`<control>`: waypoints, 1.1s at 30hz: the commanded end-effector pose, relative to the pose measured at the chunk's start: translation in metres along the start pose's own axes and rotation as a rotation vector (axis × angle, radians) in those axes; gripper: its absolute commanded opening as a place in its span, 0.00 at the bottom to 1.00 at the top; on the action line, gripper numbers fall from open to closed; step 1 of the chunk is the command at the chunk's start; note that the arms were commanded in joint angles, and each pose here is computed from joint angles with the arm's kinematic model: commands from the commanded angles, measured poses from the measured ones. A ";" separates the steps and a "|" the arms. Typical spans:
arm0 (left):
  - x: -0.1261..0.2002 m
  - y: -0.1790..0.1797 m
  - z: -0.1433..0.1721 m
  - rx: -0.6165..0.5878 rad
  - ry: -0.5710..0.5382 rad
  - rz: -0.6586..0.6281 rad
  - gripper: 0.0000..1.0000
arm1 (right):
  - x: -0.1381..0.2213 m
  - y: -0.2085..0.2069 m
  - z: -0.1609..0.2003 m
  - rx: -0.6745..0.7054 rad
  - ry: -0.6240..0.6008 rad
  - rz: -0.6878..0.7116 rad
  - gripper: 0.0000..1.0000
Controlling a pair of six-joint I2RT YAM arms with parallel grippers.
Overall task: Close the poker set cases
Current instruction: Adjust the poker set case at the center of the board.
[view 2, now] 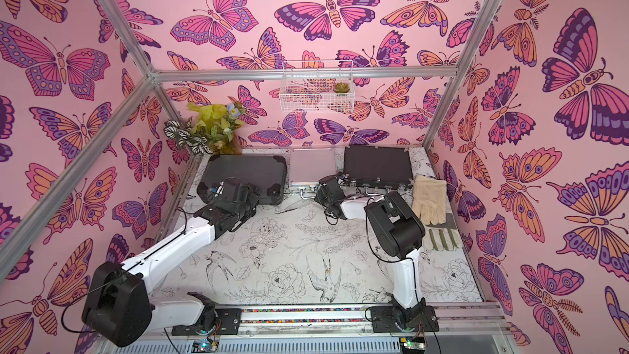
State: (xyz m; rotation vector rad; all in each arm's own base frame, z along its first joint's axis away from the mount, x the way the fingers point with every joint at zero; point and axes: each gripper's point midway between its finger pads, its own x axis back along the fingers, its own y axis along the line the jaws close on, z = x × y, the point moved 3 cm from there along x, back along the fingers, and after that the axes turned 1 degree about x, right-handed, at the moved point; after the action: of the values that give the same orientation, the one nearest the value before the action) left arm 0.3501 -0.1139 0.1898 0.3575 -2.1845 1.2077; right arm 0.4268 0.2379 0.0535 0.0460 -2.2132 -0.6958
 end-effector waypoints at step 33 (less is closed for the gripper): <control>-0.014 0.067 -0.112 -0.915 -0.305 -0.260 1.00 | 0.148 -0.122 -0.132 0.212 -0.284 0.166 0.99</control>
State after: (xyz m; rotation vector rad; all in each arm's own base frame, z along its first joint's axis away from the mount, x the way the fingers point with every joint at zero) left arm 0.3763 0.0024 0.1943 0.4233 -2.5986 -0.0083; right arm 0.3919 0.0413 0.1507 -0.1329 -2.4395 -0.3971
